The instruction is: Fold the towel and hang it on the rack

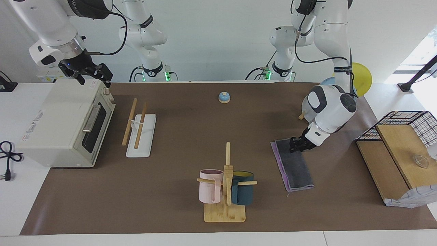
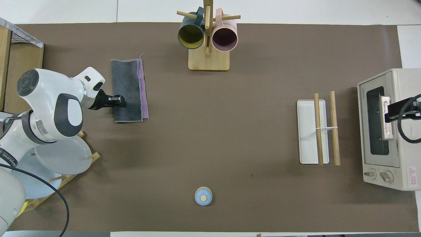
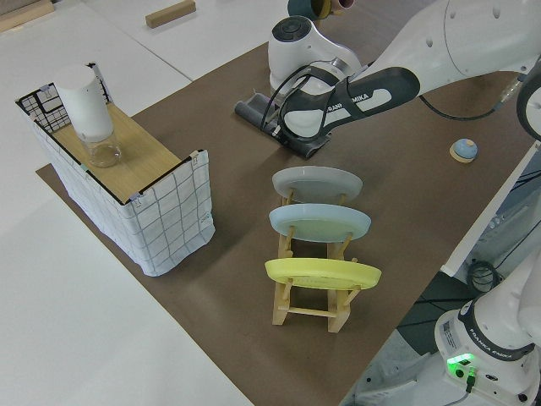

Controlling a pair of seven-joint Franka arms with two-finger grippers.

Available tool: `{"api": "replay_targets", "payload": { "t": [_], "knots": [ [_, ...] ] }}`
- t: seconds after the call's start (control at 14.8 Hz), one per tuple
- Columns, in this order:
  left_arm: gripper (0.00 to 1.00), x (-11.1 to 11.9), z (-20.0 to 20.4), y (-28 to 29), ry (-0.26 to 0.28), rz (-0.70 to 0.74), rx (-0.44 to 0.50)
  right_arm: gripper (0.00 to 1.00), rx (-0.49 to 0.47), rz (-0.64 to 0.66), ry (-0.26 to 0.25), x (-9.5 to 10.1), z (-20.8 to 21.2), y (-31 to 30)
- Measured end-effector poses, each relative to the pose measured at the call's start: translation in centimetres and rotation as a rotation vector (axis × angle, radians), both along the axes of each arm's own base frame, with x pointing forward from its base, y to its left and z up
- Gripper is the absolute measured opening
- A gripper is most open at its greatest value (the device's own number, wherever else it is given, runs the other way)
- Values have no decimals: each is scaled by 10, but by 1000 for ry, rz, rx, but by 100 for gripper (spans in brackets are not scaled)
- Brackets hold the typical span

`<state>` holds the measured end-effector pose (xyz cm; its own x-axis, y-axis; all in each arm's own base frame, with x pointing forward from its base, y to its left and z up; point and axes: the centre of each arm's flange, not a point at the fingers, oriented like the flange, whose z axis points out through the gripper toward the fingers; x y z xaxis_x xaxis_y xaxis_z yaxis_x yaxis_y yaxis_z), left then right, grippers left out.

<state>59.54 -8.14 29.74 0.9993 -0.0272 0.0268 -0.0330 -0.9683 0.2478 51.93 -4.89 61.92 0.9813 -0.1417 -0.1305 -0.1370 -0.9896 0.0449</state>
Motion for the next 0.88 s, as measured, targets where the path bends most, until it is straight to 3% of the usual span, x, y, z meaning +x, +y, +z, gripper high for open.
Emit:
{"api": "replay_targets", "payload": {
  "t": [0.14,0.34,0.68,0.88],
  "knots": [
    [30,0,0,0,1,1,0,100,0,0,0,0,0,0],
    [2,0,-1,3,1,5,0,100,0,0,0,0,0,0],
    [2,6,9,3,8,31,-10,100,0,0,0,0,0,0],
    [2,20,38,-1,34,137,-30,100,0,0,0,0,0,0]
  ]
}}
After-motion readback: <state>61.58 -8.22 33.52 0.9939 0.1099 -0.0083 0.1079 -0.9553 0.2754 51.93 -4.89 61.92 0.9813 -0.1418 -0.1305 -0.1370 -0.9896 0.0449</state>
